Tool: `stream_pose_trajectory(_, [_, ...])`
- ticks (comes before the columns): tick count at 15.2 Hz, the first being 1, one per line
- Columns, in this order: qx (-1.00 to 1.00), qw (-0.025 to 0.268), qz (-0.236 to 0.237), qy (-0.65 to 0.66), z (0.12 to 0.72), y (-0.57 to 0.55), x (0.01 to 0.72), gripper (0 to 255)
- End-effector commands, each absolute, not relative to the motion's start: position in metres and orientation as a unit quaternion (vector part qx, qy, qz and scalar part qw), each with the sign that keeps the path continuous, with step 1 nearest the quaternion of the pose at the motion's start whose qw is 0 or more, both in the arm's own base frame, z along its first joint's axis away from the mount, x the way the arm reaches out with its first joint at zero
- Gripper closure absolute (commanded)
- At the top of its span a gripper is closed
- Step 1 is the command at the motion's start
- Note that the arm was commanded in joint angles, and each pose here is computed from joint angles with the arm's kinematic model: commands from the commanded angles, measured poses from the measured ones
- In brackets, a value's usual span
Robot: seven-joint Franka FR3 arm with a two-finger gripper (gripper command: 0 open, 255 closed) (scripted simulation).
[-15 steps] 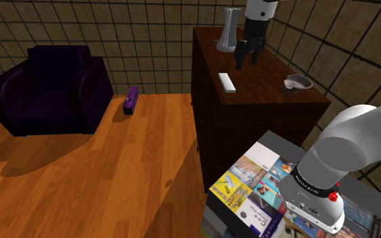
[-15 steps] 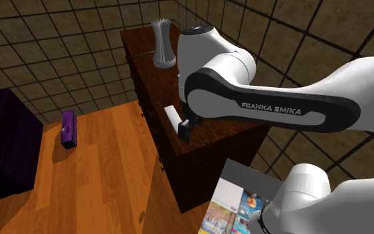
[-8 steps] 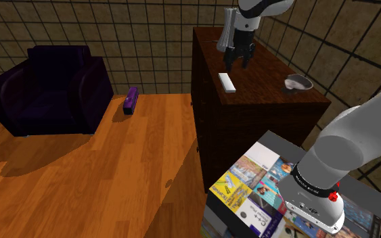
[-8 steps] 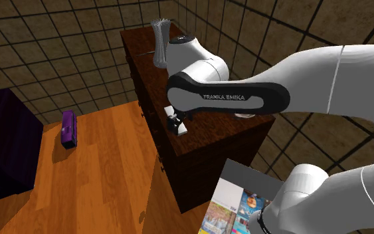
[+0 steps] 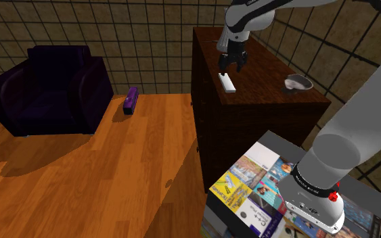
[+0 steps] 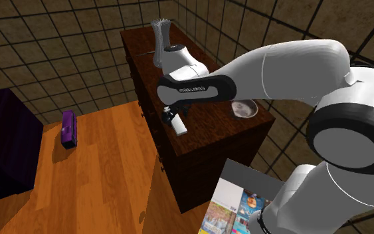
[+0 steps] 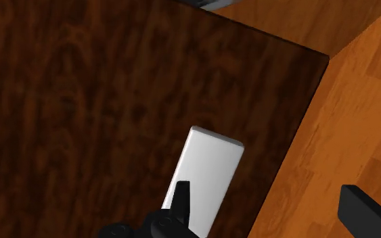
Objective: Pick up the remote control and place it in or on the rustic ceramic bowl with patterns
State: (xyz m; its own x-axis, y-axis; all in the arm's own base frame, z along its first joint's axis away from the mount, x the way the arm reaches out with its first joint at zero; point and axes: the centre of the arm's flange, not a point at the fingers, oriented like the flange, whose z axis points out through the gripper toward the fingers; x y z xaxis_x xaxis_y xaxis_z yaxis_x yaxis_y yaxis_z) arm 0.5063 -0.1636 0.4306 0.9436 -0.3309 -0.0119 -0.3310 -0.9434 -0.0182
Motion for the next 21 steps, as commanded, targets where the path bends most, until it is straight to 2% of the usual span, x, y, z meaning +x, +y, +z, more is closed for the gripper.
stream_pose_trajectory(1, [-0.983, 0.01, 0.004, 0.186, 0.421, -0.178, 0.52, 0])
stream_pose_trajectory(8, [-0.969, 0.01, 0.002, 0.246, 0.372, -0.241, 0.566, 0])
stream_pose_trajectory(16, [-0.969, 0.01, 0.002, 0.247, 0.331, -0.242, 0.567, 0])
stream_pose_trajectory(21, [-0.969, 0.01, 0.002, 0.247, 0.331, -0.242, 0.567, 0])
